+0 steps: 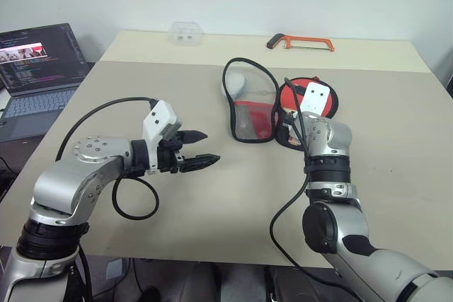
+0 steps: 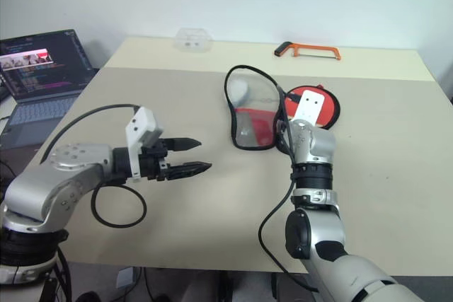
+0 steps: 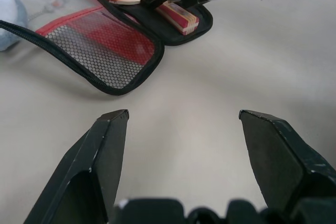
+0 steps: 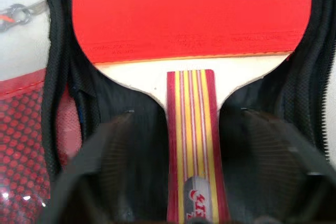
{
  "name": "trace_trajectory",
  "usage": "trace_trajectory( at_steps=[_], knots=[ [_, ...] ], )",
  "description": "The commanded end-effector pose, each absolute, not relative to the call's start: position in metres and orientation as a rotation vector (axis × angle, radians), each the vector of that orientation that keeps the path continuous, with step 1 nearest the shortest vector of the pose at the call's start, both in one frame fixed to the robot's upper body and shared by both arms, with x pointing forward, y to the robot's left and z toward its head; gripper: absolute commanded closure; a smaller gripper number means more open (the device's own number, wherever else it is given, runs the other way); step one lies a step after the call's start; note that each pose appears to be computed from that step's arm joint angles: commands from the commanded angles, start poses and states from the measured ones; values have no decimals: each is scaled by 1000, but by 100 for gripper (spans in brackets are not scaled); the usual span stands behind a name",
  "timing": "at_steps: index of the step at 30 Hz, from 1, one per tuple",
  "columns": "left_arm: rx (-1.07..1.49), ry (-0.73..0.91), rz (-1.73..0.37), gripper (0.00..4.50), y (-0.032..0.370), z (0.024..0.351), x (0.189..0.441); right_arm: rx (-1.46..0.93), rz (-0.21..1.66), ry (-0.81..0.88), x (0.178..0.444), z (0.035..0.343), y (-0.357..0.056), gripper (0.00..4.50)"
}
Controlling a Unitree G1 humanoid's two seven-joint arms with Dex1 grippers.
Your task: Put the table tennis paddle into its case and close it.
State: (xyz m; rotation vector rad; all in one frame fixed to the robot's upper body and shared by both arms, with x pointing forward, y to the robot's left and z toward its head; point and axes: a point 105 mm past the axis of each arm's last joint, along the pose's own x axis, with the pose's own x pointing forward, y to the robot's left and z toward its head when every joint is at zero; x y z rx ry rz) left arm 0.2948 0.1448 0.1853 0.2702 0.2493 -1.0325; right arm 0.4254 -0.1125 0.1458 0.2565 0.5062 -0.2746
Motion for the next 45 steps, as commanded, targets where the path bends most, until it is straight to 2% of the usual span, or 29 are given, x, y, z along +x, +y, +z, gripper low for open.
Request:
trace_trajectory(
  at_steps=[1, 4, 8, 12, 17, 22, 28, 35, 38, 40, 45],
  knots=[
    [309, 179, -992, 82, 153, 204, 300, 282, -220, 442, 423, 172, -104, 3],
    [310, 142, -902, 82, 169, 213, 315, 283, -160, 382, 412, 208, -108, 3],
    [227, 88, -704, 82, 195, 226, 351, 224, -90, 320, 395, 252, -121, 3],
    [153, 131, -583, 82, 204, 214, 385, 98, -14, 176, 391, 296, -131, 3],
    [339, 306, -528, 82, 193, 163, 419, 7, 0, 118, 404, 299, -151, 3],
    [415, 295, -586, 82, 163, 154, 440, -58, 82, 113, 406, 293, -147, 3],
    [446, 271, -647, 82, 128, 150, 451, -125, 247, 132, 400, 279, -138, 3],
    [368, 240, -771, 82, 61, 138, 439, -138, 265, 118, 399, 281, -138, 3],
    [296, 173, -806, 82, 28, 153, 431, -125, 250, 122, 399, 281, -141, 3],
    [294, 67, -840, 82, 3, 177, 424, -117, 232, 114, 400, 284, -145, 3],
    [312, -84, -873, 82, -38, 212, 412, -101, 181, 46, 401, 302, -160, 3]
  ],
)
